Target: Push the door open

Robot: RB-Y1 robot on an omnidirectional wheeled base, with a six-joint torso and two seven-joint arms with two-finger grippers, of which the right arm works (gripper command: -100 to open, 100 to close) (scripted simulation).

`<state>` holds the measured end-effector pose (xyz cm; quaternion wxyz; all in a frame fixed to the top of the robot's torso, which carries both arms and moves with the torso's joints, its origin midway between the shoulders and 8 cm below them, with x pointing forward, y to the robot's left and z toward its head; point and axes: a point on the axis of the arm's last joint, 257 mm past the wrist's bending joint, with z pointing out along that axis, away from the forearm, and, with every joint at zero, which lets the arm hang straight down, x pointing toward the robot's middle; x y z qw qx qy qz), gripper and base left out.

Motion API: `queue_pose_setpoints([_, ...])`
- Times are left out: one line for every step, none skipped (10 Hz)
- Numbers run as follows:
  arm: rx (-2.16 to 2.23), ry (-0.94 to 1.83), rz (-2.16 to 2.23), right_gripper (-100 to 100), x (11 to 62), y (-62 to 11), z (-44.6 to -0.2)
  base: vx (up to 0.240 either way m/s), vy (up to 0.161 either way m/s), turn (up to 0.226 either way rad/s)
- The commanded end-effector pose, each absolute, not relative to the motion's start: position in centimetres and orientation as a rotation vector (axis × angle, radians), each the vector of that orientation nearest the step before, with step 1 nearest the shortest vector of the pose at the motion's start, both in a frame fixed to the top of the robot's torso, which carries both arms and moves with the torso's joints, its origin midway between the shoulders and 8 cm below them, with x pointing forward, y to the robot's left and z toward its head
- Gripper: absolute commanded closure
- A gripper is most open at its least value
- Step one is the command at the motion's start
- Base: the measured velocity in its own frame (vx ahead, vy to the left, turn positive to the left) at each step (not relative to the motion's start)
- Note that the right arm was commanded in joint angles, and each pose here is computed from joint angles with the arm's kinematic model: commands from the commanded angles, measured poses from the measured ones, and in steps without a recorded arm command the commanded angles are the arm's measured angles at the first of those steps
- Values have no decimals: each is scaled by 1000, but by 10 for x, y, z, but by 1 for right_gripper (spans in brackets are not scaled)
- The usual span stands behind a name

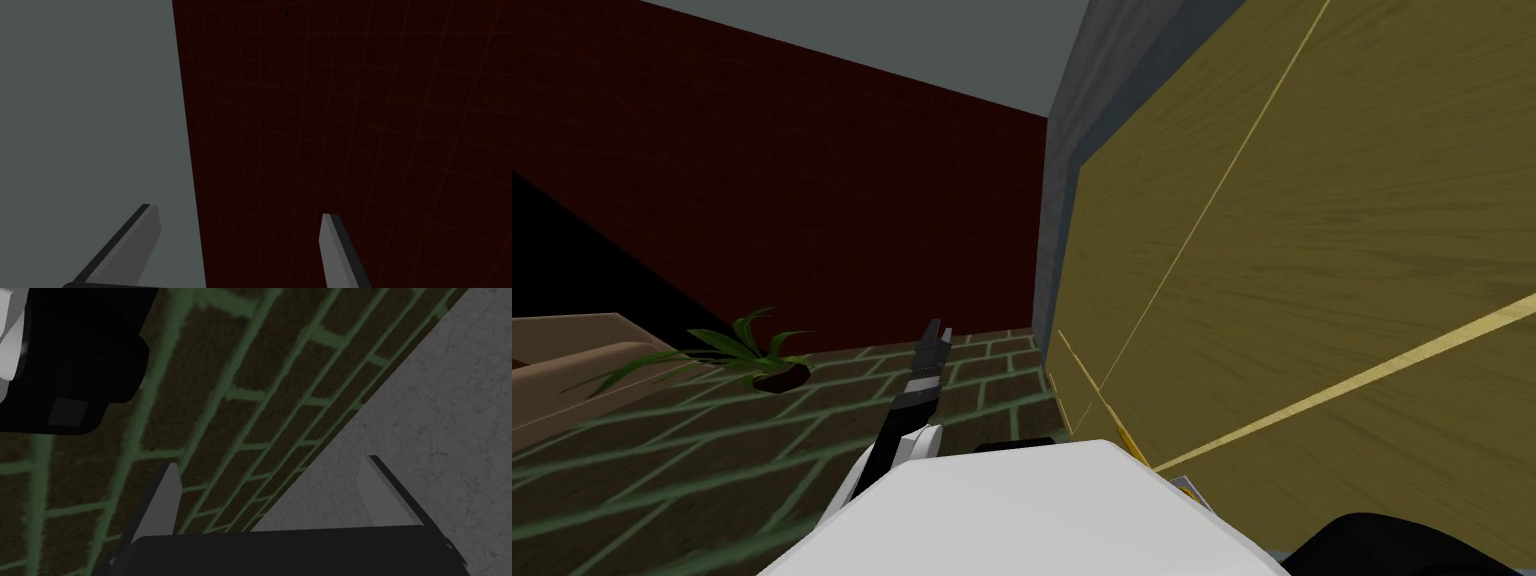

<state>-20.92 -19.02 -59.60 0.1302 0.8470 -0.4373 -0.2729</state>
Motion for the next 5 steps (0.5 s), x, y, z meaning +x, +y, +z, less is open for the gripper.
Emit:
queue_pose_setpoints([2434,-1286,-839,-100,-220,-187,-594,98,-4,-16])
queue_pose_setpoints([2418,-1296,-867,-100,-226,-184,-591,96,-9,-16])
queue_pose_setpoints([2402,-1305,-895,-100,-231,-182,-589,84,-13,-17])
queue_pose_setpoints([2385,-1314,-922,-100,-237,-180,-586,89,-16,-15])
queue_pose_setpoints([2368,-1324,-949,-100,-242,-178,-584,83,-17,-17])
